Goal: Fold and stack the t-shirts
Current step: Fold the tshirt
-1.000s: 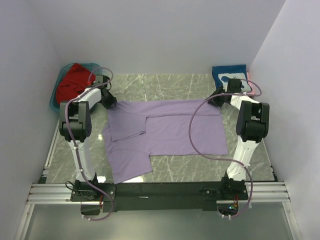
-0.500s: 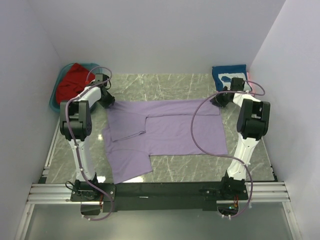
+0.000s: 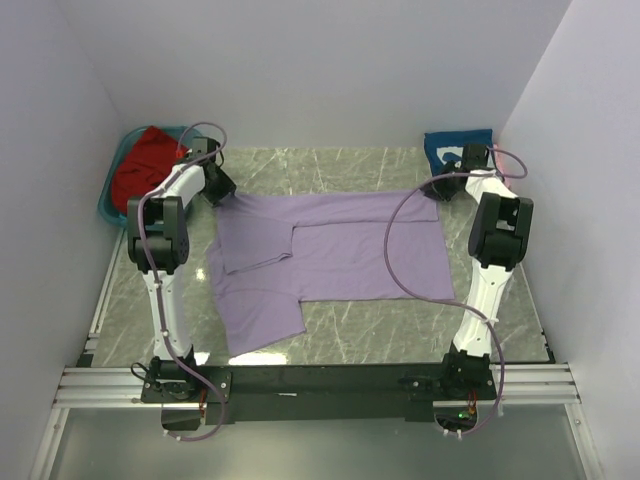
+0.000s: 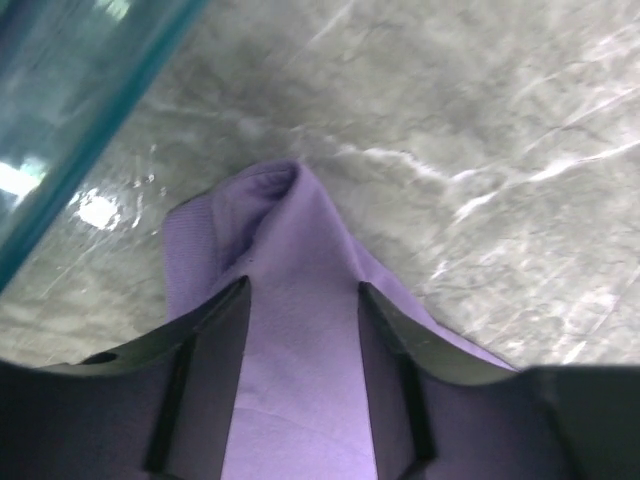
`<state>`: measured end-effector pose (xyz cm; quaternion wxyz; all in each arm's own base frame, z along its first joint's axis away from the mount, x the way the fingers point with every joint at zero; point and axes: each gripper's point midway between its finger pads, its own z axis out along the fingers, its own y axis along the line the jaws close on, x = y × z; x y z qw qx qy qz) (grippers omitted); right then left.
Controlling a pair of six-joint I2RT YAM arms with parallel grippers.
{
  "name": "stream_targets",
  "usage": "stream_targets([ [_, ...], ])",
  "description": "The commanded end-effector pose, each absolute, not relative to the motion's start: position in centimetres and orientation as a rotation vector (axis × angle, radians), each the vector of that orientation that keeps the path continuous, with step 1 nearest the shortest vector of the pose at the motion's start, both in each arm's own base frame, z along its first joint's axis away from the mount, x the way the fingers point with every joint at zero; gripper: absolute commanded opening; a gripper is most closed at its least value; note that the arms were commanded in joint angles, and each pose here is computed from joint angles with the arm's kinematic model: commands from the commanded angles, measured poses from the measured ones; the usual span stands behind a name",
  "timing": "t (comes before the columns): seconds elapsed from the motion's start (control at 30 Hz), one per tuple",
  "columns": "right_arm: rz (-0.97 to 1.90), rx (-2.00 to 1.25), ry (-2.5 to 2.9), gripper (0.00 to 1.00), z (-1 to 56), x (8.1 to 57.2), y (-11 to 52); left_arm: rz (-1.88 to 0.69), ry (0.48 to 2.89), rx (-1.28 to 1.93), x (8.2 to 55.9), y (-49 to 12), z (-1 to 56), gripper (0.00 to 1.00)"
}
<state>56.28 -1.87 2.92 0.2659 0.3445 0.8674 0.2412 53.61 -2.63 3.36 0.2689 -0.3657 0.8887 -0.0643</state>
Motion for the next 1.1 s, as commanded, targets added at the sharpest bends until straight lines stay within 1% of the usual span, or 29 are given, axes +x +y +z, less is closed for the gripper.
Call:
stream_targets([
  [0.0,0.613,0.862,2.317,0.37,5.0,57.8,-3.0,-0.176,2.389,-0.975,54.5,-1.5,4.0,0.54],
  [0.07,0.612,0.81,2.284,0.37,6.9,58.3,-3.1,-0.196,2.35,-0.953,55.0,-1.5,6.3,0.58],
  [0.1,0.618,0.778,2.251,0.37,9.1,58.3,-3.0,-0.207,2.338,-0.944,55.1,-1.7,7.1,0.59],
  [0.17,0.614,0.75,2.236,0.38,10.4,57.9,-2.9,-0.253,2.292,-0.928,55.2,-1.9,10.1,0.63],
  [0.2,0.608,0.727,2.212,0.38,12.4,57.6,-2.8,-0.27,2.283,-0.924,55.0,-2.1,11.0,0.66],
  [0.27,0.581,0.717,2.225,0.41,12.9,56.4,-2.8,-0.309,2.241,-0.906,54.6,-2.4,14.1,0.7],
  [0.3,0.567,0.689,2.205,0.43,14.9,55.8,-2.5,-0.317,2.236,-0.908,54.1,-2.6,14.7,0.73],
  [0.33,0.528,0.702,2.223,0.47,14.5,54.8,-2.6,-0.328,2.211,-0.902,53.3,-2.8,16.9,0.74],
  [0.37,0.504,0.701,2.24,0.49,14.6,53.8,-2.5,-0.328,2.22,-0.897,52.3,-3.3,17.2,0.74],
  [0.4,0.487,0.684,2.222,0.51,16.3,52.8,-2.2,-0.316,2.216,-0.896,51.5,-3.4,17.7,0.78],
  [0.43,0.468,0.686,2.264,0.55,15.2,51.3,-1.4,-0.328,2.182,-0.876,50.3,-3.7,20.0,0.78],
  [0.47,0.433,0.687,2.284,0.56,14.9,50.2,-1.3,-0.315,2.225,-0.867,48.6,-4.5,19.1,0.8],
  [0.5,0.421,0.67,2.265,0.57,16.3,49.1,-1.0,-0.305,2.23,-0.863,47.4,-4.7,19.4,0.83],
  [0.53,0.413,0.669,2.319,0.6,14.6,47.3,0.0,-0.302,2.205,-0.846,45.9,-5.1,21.1,0.83],
  [0.57,0.404,0.659,2.332,0.6,14.4,46.2,0.5,-0.267,2.258,-0.863,43.7,-5.2,19.2,0.84],
  [0.6,0.391,0.636,2.309,0.61,15.6,45.1,1.0,-0.256,2.267,-0.864,42.4,-5.2,19.0,0.84],
  [0.63,0.374,0.639,2.354,0.62,14.1,43.2,1.4,-0.228,2.272,-0.869,41.1,-4.9,18.7,0.84],
  [0.67,0.361,0.601,2.375,0.63,13.9,42.1,2.6,-0.209,2.293,-0.862,38.4,-5.0,18.1,0.84],
  [0.7,0.331,0.584,2.346,0.63,15.1,41.0,2.8,-0.187,2.304,-0.865,37.0,-4.8,17.7,0.84],
  [0.73,0.295,0.586,2.377,0.64,13.7,39.2,2.9,-0.185,2.276,-0.861,35.4,-4.5,18.5,0.84],
  [0.77,0.297,0.527,2.395,0.64,13.5,38.1,4.8,-0.143,2.326,-0.862,33.4,-4.5,16.3,0.84],
  [0.8,0.292,0.508,2.367,0.65,14.4,37.2,5.2,-0.126,2.349,-0.864,31.9,-4.4,15.5,0.84],
  [0.83,0.29,0.494,2.407,0.65,12.9,35.5,5.9,-0.137,2.339,-0.862,30.7,-4.4,15.6,0.84],
  [0.87,0.289,0.486,2.421,0.65,12.5,34.5,6.3,-0.097,2.385,-0.878,28.8,-4.0,13.4,0.83],
  [0.9,0.297,0.447,2.41,0.65,12.9,33.5,7.1,-0.083,2.393,-0.885,28.0,-3.8,12.6,0.81],
  [0.93,0.267,0.446,2.444,0.65,11.3,31.9,7.0,-0.082,2.388,-0.891,27.2,-3.7,12.2,0.79],
  [0.97,0.267,0.438,2.447,0.65,11.0,31.1,7.1,-0.057,2.427,-0.903,25.8,-3.5,10.3,0.77],
  [1.0,0.28,0.427,2.427,0.65,11.3,30.3,7.2,-0.054,2.438,-0.907,25.3,-3.4,9.7,0.74],
  [1.07,0.253,0.437,2.43,0.65,10.2,28.5,6.5,-0.059,2.456,-0.915,24.7,-3.6,8.1,0.71],
])
